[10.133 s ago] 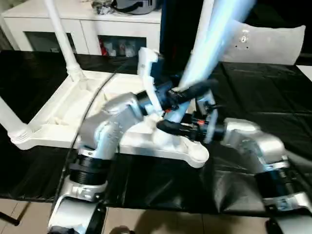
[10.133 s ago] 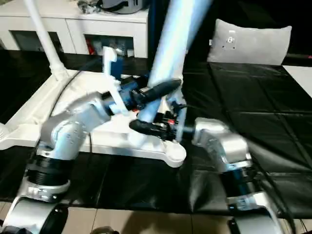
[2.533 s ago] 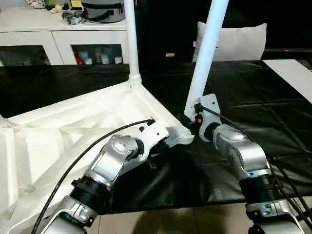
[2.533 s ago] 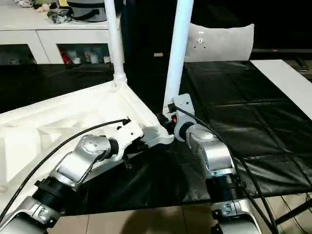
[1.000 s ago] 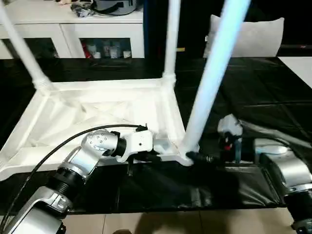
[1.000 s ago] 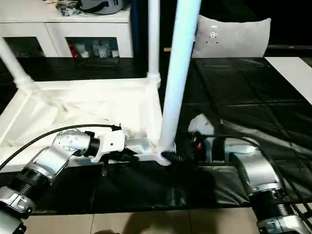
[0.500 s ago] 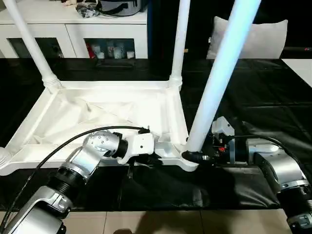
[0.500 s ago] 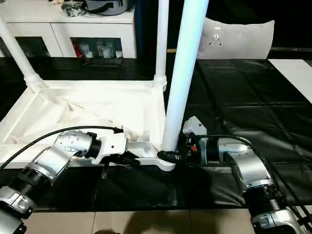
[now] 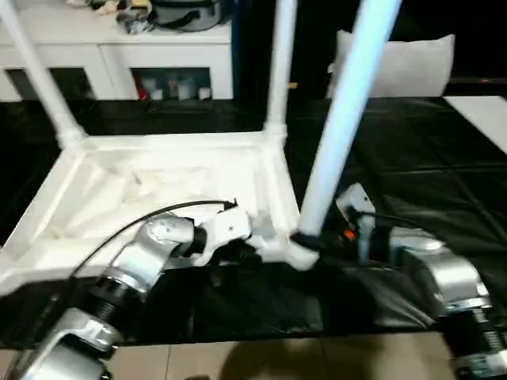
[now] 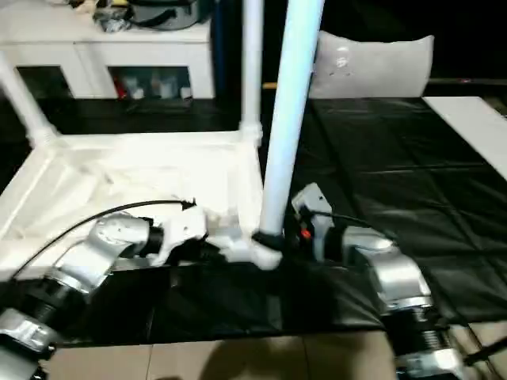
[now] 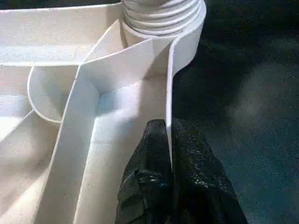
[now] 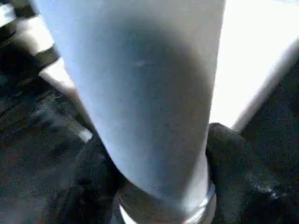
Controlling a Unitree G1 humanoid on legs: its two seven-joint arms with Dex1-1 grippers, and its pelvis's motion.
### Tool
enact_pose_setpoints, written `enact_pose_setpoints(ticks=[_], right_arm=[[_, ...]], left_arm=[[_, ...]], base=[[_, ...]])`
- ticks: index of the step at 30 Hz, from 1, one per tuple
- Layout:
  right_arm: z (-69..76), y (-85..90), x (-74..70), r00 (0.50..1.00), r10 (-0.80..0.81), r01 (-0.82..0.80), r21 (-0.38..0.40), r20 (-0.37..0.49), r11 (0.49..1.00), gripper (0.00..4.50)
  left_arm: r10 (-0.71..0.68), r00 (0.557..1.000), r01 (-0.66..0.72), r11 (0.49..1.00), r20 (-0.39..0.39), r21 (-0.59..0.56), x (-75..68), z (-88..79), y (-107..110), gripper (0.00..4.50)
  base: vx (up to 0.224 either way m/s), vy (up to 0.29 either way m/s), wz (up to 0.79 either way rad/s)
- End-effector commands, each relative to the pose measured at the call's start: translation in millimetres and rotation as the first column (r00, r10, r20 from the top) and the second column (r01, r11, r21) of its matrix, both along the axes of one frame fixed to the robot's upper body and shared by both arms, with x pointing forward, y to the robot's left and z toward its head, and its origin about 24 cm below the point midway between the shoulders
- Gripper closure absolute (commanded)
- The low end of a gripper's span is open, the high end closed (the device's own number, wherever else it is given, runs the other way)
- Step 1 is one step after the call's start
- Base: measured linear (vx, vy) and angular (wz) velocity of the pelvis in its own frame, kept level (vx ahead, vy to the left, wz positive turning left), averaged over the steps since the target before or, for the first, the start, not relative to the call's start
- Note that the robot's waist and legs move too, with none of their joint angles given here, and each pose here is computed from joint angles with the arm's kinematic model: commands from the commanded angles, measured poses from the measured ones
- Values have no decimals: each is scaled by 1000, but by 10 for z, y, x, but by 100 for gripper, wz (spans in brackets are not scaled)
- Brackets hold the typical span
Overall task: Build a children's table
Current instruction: Rotate leg to tighten
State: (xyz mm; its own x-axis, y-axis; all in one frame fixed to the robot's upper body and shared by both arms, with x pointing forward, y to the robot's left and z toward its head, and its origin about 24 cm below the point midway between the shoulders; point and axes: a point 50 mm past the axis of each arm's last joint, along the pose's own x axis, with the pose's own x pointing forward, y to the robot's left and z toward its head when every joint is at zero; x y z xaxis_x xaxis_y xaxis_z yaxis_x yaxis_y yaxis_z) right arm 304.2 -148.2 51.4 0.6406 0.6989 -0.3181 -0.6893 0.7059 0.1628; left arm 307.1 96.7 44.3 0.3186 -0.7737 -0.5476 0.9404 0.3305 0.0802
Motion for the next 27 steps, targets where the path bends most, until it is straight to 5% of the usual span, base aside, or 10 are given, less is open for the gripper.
enact_pose_setpoints(ticks=[1,5,6,8,17,21,27], right_arm=[[-188,10,44,982,-176,170,-95,-63,981,209],[-185,100,119,954,-294,291,-64,-53,955,209],[-175,108,132,948,-313,311,-43,-57,950,155],[-164,107,141,942,-330,329,-25,-63,944,142],[-71,42,130,956,-294,294,8,6,956,57],[61,-194,89,981,-176,175,19,75,984,32],[154,-317,-15,996,25,-26,20,82,999,4]], left_arm=[[154,987,-151,987,54,-64,101,123,-179,450],[196,978,-189,977,71,-98,109,173,-399,450],[185,979,-177,979,79,-104,99,184,-438,450],[163,982,-154,983,96,-95,82,190,-458,450],[173,975,-168,985,141,-41,110,155,-299,450],[63,986,-65,998,154,6,83,105,-190,450],[-87,985,84,996,148,29,24,73,-126,450]], base=[[0,0,0],[0,0,0],[0,0,0],[0,0,0],[0,0,0],[0,0,0],[0,0,0]])
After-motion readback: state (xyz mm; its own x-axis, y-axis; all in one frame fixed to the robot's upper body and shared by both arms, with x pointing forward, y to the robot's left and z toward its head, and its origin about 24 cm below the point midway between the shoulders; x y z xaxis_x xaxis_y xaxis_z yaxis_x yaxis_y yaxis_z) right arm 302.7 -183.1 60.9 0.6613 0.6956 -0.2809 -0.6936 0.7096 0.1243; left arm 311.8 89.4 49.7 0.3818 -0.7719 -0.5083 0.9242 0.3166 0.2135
